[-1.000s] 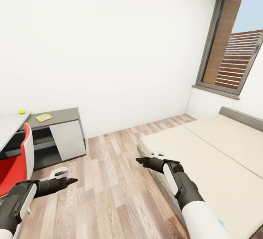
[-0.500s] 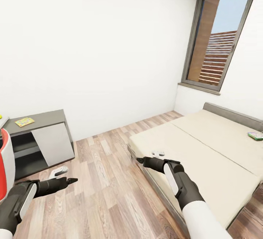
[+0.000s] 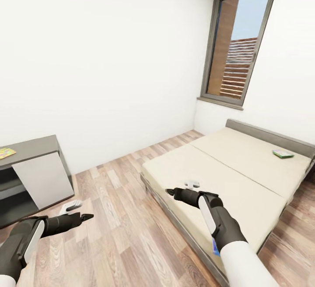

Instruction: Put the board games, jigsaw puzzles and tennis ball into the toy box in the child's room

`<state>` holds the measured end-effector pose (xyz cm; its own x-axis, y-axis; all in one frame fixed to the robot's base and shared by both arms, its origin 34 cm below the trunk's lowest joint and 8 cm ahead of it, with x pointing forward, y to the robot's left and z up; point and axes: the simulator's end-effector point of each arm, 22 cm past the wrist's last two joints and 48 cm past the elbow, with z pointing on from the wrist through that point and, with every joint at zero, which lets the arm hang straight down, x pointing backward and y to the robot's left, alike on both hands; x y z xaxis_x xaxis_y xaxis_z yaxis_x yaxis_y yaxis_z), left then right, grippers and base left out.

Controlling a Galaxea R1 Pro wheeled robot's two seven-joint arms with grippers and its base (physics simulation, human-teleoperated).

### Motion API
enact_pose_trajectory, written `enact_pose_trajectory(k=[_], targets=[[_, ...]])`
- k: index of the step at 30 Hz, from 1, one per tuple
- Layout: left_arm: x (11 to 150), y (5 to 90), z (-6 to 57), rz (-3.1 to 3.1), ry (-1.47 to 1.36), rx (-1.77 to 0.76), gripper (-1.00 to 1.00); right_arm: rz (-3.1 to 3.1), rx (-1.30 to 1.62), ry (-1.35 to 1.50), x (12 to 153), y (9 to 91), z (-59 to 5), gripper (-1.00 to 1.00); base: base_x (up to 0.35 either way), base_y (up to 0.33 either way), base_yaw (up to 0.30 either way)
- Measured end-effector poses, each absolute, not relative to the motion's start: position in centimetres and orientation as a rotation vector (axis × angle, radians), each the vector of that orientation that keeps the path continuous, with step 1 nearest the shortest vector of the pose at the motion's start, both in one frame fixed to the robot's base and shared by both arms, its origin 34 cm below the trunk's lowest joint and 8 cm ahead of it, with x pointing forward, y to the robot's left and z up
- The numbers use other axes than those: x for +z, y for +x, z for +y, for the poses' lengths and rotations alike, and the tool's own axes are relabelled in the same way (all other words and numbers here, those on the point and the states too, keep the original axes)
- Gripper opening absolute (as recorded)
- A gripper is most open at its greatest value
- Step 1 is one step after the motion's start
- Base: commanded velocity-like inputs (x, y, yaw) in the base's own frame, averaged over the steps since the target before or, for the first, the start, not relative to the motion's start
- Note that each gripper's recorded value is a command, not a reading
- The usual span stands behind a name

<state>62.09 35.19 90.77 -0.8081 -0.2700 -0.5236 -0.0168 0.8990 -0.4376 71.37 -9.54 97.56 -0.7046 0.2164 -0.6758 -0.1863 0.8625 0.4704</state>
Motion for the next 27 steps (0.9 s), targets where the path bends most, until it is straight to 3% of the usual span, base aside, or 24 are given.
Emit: enact_pose_trajectory(k=[12, 27], targets=[[90.5, 62.1, 35.0, 2.465, -0.206, -0.564, 1.0, 2.259, 0.671, 0.053, 97.2, 71.5, -10.3, 1.0, 0.0, 0.136, -0.242], [90.5, 62.1, 35.3, 2.465, -0.205, -0.555, 1.0, 2.256, 0.674, 0.081, 97.1, 71.7, -11.0, 1.0, 0.0, 0.015, -0.245]])
